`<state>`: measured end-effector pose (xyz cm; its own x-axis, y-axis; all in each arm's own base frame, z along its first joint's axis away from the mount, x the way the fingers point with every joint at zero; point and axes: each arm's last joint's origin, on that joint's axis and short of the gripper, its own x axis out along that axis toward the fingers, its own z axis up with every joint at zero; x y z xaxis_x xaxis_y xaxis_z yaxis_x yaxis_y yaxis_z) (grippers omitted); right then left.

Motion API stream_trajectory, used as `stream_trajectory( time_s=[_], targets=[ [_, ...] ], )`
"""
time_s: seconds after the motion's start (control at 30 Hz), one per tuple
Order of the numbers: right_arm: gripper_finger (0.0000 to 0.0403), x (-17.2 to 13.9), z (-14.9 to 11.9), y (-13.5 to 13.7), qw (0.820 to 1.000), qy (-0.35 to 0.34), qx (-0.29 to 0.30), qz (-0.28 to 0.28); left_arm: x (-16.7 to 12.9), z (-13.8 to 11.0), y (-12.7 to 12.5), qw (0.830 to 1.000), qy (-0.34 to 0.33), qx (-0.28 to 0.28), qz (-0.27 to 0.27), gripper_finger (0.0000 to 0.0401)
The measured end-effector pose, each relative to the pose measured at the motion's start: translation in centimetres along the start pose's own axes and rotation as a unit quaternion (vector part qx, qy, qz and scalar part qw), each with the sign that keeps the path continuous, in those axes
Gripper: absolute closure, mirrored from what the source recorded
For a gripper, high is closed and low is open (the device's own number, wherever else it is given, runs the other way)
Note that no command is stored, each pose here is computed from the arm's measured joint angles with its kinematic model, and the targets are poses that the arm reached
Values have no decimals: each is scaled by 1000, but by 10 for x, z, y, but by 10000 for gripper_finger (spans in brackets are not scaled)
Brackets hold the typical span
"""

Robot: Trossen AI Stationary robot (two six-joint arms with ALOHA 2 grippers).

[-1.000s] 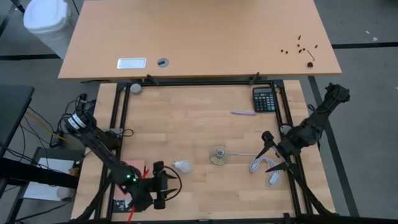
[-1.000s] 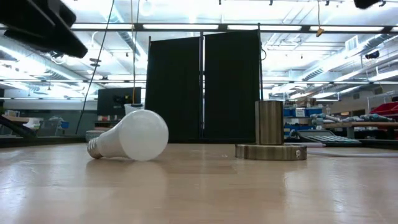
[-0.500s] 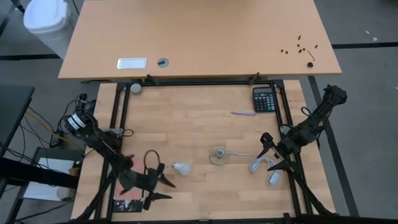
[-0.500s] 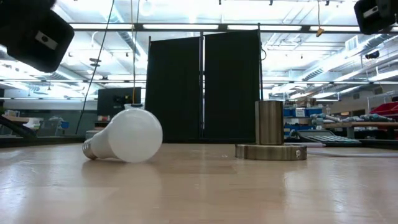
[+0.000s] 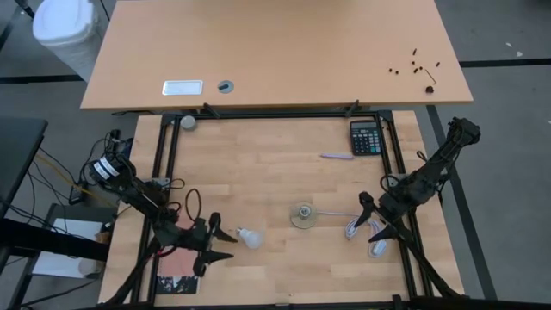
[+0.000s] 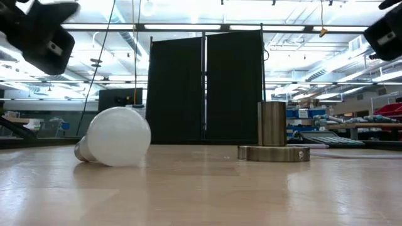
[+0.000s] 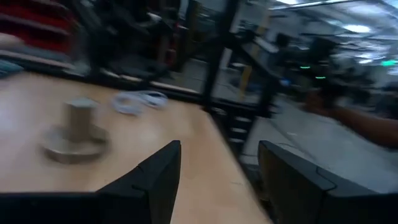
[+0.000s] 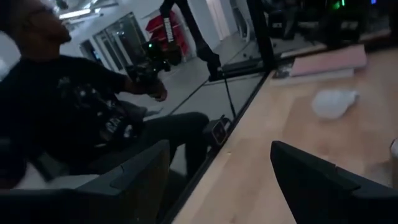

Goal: Screw lightbulb
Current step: Return to Home Position

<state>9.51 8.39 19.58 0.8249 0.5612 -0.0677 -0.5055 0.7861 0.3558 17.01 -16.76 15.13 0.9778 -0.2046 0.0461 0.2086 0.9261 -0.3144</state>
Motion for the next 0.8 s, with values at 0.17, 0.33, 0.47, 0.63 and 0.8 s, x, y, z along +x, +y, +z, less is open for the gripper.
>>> stream_trajectory(
  time_s=[0.17, 0.33, 0.47, 0.63, 0.8],
  targets=[
    [112, 4, 0, 1, 1000, -4, 30, 2, 0, 1, 3, 999, -11, 20, 42, 183],
    [112, 6, -1, 1, 1000, -1, -8, 0, 0, 1, 3, 999, -11, 20, 42, 183],
    [114, 7, -2, 1, 1000, 4, -18, -2, 0, 3, 2, 999, -20, 12, 39, 183],
    [112, 8, -1, 1, 1000, 2, -19, -1, 0, 5, 1, 999, -30, 4, 37, 183],
    [114, 8, -1, 1, 1000, 2, -19, -1, 0, 5, 1, 999, -30, 4, 36, 183]
  ],
)
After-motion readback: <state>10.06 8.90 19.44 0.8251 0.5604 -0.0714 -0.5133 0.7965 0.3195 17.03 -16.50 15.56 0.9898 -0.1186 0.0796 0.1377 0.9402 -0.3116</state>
